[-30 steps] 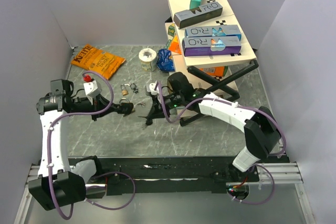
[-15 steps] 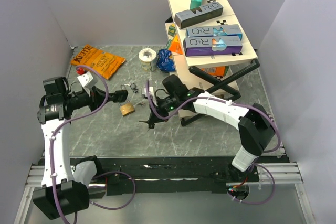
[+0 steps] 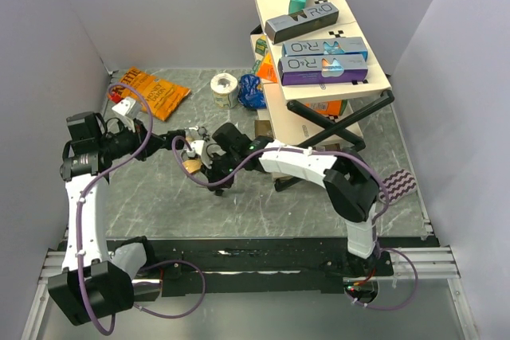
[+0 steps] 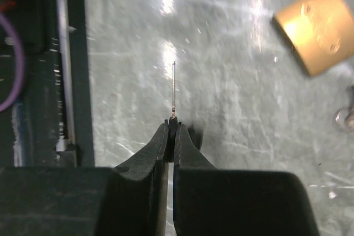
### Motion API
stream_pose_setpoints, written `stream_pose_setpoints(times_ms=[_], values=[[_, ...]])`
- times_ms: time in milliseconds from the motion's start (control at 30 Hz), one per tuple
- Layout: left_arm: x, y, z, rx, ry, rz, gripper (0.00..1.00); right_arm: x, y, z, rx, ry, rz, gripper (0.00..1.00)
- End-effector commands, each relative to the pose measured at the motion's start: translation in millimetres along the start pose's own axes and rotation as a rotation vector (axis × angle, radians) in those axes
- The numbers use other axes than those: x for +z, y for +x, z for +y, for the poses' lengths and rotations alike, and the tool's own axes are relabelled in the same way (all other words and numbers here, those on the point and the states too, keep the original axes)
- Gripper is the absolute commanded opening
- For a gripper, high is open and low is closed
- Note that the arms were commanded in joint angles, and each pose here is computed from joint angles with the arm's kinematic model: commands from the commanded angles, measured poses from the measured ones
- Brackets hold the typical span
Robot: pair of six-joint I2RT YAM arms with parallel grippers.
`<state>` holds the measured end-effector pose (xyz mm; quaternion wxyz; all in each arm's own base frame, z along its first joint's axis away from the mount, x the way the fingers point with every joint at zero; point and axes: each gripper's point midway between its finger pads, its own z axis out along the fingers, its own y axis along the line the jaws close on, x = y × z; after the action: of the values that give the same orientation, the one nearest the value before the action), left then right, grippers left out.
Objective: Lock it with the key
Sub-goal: Place the key at the center of the board.
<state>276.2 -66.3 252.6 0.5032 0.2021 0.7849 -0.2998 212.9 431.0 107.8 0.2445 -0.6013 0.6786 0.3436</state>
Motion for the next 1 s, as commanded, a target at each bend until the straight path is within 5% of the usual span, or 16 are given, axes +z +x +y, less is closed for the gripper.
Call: stream_pose_setpoints(times_ms=[0, 300, 600, 833, 967], values=[[-4, -24, 7, 0.056, -0.05, -0.059, 0.01, 2, 5, -11, 0.047, 0.046, 0.049, 0.0], [0, 0, 22, 0.006, -0.082, 0.017, 0.01, 12, 33, -30, 0.097, 0.076, 0.132, 0.0], [3, 27, 27, 0.014, -0.046, 0.123, 0.01, 12, 42, -49, 0.117, 0.131, 0.17, 0.13], [-1, 51, 25, 0.09, 0.0, 0.208, 0.01, 7, 34, -48, 0.108, 0.13, 0.135, 0.59], [-3, 66, 18, 0.13, 0.058, 0.247, 0.01, 2, 26, -44, 0.095, 0.124, 0.106, 0.69]])
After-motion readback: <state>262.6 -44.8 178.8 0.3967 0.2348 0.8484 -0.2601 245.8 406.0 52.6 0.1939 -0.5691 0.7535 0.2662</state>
